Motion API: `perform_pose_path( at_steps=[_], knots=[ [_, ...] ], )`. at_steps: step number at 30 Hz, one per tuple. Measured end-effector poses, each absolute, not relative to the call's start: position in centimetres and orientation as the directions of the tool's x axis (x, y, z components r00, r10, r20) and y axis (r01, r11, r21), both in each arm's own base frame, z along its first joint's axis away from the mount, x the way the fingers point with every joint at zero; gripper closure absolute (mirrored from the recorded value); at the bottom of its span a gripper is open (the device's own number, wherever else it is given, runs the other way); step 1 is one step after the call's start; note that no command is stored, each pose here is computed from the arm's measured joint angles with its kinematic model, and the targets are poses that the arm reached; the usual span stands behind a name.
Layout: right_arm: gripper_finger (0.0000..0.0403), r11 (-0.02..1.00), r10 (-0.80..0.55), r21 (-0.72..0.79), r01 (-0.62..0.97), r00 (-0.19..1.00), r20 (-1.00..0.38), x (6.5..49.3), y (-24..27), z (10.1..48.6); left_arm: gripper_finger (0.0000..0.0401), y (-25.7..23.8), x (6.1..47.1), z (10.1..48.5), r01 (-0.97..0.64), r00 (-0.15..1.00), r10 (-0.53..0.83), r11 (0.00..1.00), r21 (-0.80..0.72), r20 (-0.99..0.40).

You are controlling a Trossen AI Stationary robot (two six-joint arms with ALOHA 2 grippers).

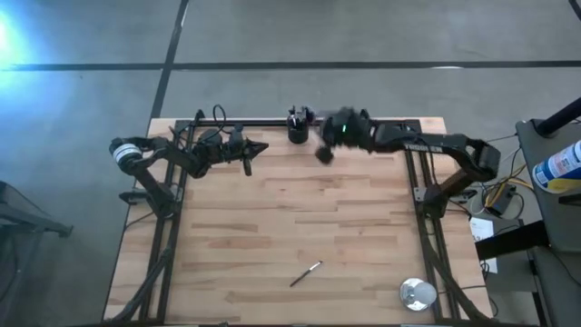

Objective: Put items in baskets/containers
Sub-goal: Put the black eyeshadow brush into the black pen holder

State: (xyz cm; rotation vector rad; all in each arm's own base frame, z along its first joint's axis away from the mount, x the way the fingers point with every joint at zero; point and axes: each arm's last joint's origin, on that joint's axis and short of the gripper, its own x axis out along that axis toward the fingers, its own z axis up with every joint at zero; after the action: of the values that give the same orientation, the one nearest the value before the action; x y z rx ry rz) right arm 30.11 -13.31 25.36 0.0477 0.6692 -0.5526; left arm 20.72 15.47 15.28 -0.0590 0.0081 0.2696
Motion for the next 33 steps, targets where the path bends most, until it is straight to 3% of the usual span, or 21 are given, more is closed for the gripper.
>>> perform_pose_path(
  at_steps=[6,13,19,23,33],
  knots=[
    [0.0394,0.979,-0.189,-0.092,0.181,0.639,-0.746,30.5,-4.3,22.8,0.0401,14.7,21.3,15.3,-0.232,0.973,0.231,0.971,-0.057,-0.017],
    [0.0390,1.000,0.029,0.027,-0.012,0.607,-0.794,29.9,4.9,20.6,0.0401,10.9,23.4,14.6,-0.126,0.989,0.120,0.989,-0.071,-0.083],
    [0.0355,0.992,0.121,0.086,-0.088,0.563,-0.817,29.2,10.2,19.2,0.0401,5.8,25.1,13.3,-0.139,0.968,0.126,0.989,-0.042,-0.219],
    [0.0328,0.984,0.160,0.088,-0.158,0.537,-0.828,29.0,12.9,17.7,0.0401,2.6,25.6,13.1,-0.127,0.964,0.114,0.991,-0.036,-0.239],
    [0.0301,0.966,0.153,0.032,-0.257,0.469,-0.870,30.3,15.5,14.1,0.0401,-1.7,26.2,13.1,-0.118,0.960,0.063,0.975,-0.189,-0.275]
  ],
)
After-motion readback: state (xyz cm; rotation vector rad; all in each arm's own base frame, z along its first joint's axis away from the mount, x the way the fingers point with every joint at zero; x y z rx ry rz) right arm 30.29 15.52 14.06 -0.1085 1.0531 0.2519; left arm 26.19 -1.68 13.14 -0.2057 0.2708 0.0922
